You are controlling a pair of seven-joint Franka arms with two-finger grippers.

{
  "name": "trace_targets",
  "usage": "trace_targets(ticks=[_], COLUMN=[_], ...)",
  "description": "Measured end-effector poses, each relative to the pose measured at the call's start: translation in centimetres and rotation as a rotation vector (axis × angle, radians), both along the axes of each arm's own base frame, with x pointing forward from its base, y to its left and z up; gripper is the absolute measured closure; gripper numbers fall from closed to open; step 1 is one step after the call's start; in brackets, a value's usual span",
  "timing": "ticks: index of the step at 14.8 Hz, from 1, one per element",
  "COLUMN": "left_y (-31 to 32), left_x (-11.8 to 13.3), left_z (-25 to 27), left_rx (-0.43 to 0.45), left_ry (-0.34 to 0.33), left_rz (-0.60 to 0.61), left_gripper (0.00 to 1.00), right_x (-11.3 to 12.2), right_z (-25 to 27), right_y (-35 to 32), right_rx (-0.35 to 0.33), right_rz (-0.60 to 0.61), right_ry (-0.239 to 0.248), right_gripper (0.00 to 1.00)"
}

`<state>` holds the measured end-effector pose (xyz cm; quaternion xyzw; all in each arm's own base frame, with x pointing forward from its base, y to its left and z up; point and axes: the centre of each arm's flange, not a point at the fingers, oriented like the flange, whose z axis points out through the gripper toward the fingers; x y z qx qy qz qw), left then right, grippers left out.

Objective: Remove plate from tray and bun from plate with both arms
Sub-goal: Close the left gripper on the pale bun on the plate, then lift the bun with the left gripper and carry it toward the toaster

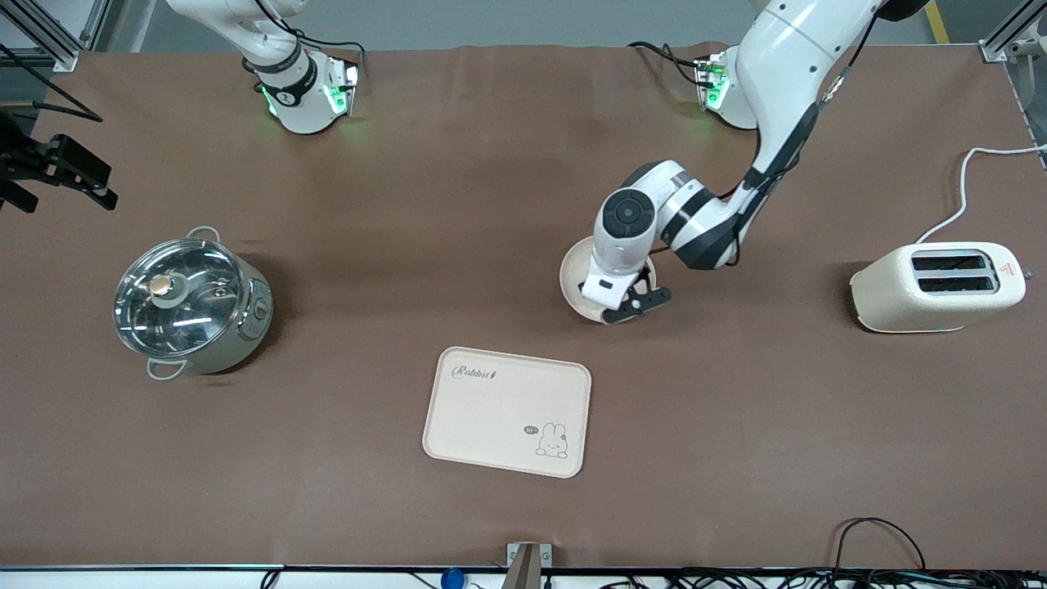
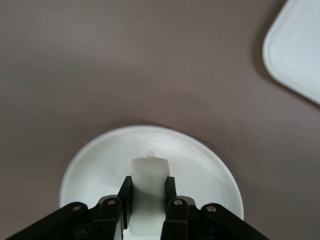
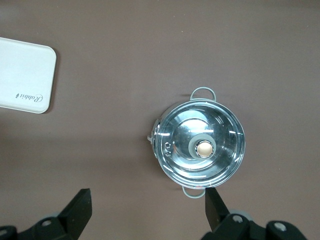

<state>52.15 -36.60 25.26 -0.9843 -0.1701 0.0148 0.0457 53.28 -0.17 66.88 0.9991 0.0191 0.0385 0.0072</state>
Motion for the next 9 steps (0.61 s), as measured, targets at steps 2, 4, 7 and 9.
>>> trace_targets(ticks=[2, 4, 7, 9], left_y=[2.9, 7.1, 14.5, 18.5], left_x=[1.8, 3.1, 4.9, 5.8], left_z=[1.3, 1.4, 1.2, 0.8], left_rx=[0.023, 0.051, 0.052, 0.041], left_ry=[0.021, 0.067, 0.11, 0.132], left_rz=[-0.044, -0.096, -0.151, -0.166], left_gripper=[0.7, 0.7, 0.7, 0.7], right_x=[0.0, 0.0, 0.0, 0.0], right_z=[0.0, 0.0, 0.0, 0.0], right_y=[0.1, 0.1, 0.5, 1.0], right_rx=[0.0, 0.0, 0.0, -0.001], right_rz=[0.001, 0.002, 0.01, 0.018], right_ry=[0.0, 0.0, 0.001, 0.001], right_gripper=[0.0, 0.0, 0.0, 0.0])
